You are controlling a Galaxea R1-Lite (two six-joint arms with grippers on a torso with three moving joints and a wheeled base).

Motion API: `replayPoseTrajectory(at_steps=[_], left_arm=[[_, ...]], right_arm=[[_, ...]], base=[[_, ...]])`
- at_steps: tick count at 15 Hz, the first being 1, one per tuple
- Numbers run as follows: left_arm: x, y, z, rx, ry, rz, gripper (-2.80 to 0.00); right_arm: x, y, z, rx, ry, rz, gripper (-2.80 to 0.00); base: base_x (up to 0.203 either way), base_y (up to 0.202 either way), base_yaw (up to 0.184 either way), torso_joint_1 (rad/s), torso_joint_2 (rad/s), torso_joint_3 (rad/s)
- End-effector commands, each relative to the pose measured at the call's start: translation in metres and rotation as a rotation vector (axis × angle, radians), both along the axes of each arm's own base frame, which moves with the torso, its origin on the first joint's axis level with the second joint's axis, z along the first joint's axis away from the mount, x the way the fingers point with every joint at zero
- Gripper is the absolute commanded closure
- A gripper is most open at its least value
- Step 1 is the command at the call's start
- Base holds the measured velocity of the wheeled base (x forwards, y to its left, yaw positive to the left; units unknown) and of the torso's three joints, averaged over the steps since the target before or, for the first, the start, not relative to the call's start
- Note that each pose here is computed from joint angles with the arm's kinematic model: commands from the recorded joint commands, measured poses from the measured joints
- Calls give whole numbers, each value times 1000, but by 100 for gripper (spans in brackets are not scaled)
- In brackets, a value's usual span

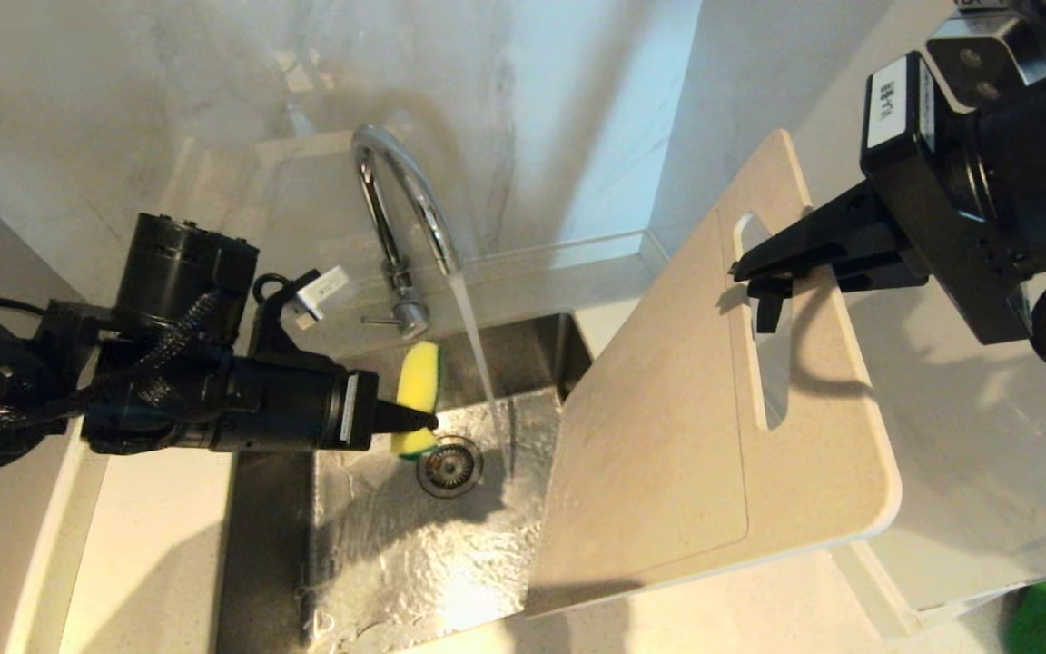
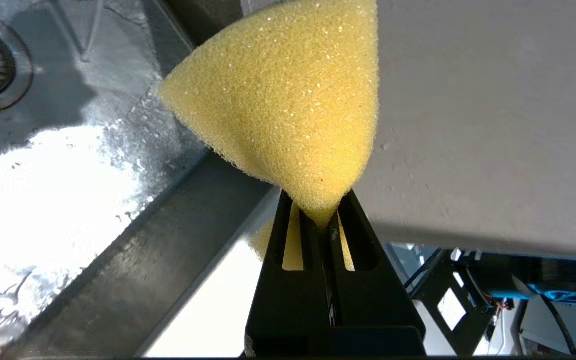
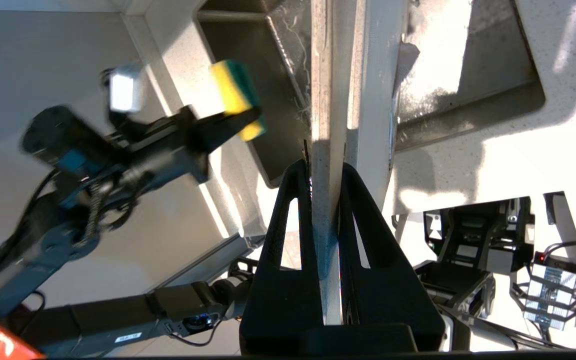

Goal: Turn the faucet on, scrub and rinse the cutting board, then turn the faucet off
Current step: Scrub the cutting board underwater

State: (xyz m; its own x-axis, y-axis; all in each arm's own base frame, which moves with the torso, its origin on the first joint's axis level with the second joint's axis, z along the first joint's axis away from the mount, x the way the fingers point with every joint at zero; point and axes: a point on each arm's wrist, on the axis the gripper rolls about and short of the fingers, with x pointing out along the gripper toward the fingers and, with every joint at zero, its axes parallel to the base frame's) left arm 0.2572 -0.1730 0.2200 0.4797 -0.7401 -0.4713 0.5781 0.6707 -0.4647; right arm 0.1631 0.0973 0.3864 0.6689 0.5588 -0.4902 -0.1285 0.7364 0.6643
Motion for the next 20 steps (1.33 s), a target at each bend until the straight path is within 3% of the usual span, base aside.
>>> replayPoseTrajectory(at_steps=[1, 3, 6, 13, 17, 20], left_arm=[[-15, 10, 17, -12, -33, -1, 0], [-16, 12, 14, 44, -67, 48, 0], [-15, 17, 0, 204, -135, 129, 0], [-21, 29, 4, 223, -127, 165, 0], [-22, 45, 8, 230, -137, 237, 0], [-26, 59, 7, 232, -129, 277, 0]], right_arm=[[0, 0, -2, -5, 18, -2, 0], [-1, -1, -2, -9, 24, -3, 0], [-2, -2, -1, -8, 18, -5, 0], [0, 0, -3, -11, 23, -5, 0], [5, 2, -4, -13, 26, -5, 0], [36, 18, -13, -2, 25, -11, 0]], base=[[0, 0, 0, 0, 0, 0], [0, 0, 0, 0, 0, 0], [0, 0, 0, 0, 0, 0], [0, 0, 0, 0, 0, 0], [0, 0, 0, 0, 0, 0], [0, 0, 0, 0, 0, 0]])
